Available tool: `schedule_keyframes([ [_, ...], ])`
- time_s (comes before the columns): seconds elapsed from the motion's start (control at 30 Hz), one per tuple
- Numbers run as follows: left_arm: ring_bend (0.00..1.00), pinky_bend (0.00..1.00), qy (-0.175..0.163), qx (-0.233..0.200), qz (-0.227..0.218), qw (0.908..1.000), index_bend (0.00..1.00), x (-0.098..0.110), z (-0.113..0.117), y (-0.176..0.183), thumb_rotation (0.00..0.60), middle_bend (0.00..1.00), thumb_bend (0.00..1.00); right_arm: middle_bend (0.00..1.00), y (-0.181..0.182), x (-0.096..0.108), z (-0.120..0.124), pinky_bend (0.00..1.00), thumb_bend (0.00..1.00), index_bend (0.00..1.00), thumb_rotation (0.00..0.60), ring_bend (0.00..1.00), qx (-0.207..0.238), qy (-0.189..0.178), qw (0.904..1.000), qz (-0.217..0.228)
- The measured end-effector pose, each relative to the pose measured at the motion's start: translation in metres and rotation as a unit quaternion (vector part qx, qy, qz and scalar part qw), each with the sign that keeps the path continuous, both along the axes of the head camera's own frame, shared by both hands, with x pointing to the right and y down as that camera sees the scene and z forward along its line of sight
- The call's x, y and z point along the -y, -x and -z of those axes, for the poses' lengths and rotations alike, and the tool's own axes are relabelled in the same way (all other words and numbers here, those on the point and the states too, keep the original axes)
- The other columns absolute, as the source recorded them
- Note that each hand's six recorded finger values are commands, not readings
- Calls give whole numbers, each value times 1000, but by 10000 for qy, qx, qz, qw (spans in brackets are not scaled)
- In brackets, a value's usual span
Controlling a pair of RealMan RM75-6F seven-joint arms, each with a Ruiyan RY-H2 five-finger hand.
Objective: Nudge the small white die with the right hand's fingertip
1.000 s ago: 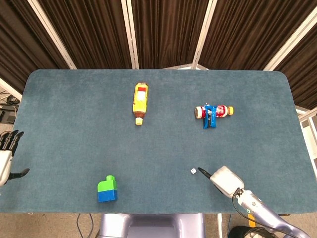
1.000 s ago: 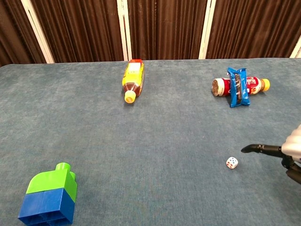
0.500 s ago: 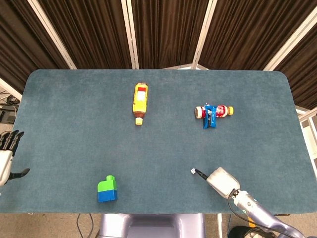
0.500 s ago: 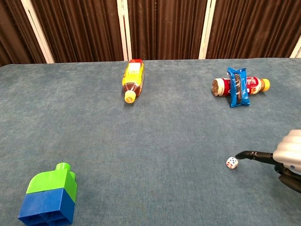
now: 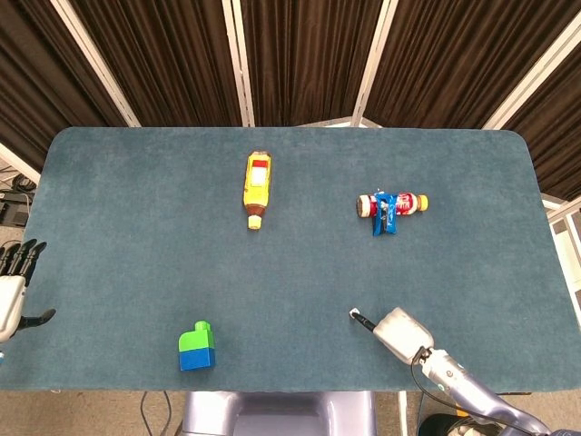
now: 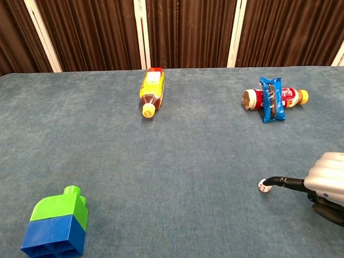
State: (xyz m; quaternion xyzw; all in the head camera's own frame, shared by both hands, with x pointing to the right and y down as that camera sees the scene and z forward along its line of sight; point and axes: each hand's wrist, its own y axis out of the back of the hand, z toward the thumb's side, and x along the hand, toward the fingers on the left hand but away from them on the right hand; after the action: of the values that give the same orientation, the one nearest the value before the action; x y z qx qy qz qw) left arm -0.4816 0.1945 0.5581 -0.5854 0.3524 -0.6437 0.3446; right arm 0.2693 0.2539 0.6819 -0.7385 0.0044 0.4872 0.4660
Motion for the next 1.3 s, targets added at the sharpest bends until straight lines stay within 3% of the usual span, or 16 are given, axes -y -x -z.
schedule_keyframes([
  [0.63,0,0,95,27,26,9999,0,0,-4,1,600,0,0,773,-31,11,-4,1000,666,0,600,723,-367,6,9989,-288],
  [0.87,0,0,123,27,14,9999,0,-1,-4,-1,600,0,0,773,-48,1,7,1000,666,0,600,724,-400,98,9988,-281],
  [1.13,0,0,111,10,0,9999,0,-1,-3,-3,600,0,0,773,-54,9,26,990,663,0,600,723,-156,-158,9986,-477],
  [1.2,0,0,100,-1,-5,10000,0,0,-2,-3,600,0,0,767,-54,12,33,928,642,1,600,721,-76,-251,9983,-527],
  [1.23,0,0,91,-8,-9,10000,0,0,-2,-4,600,0,0,735,-55,15,38,851,585,1,600,699,-14,-329,9978,-571],
  [1.3,0,0,64,-34,-19,10000,0,0,0,-4,600,0,0,585,-55,19,47,628,392,1,600,560,101,-475,9966,-661],
])
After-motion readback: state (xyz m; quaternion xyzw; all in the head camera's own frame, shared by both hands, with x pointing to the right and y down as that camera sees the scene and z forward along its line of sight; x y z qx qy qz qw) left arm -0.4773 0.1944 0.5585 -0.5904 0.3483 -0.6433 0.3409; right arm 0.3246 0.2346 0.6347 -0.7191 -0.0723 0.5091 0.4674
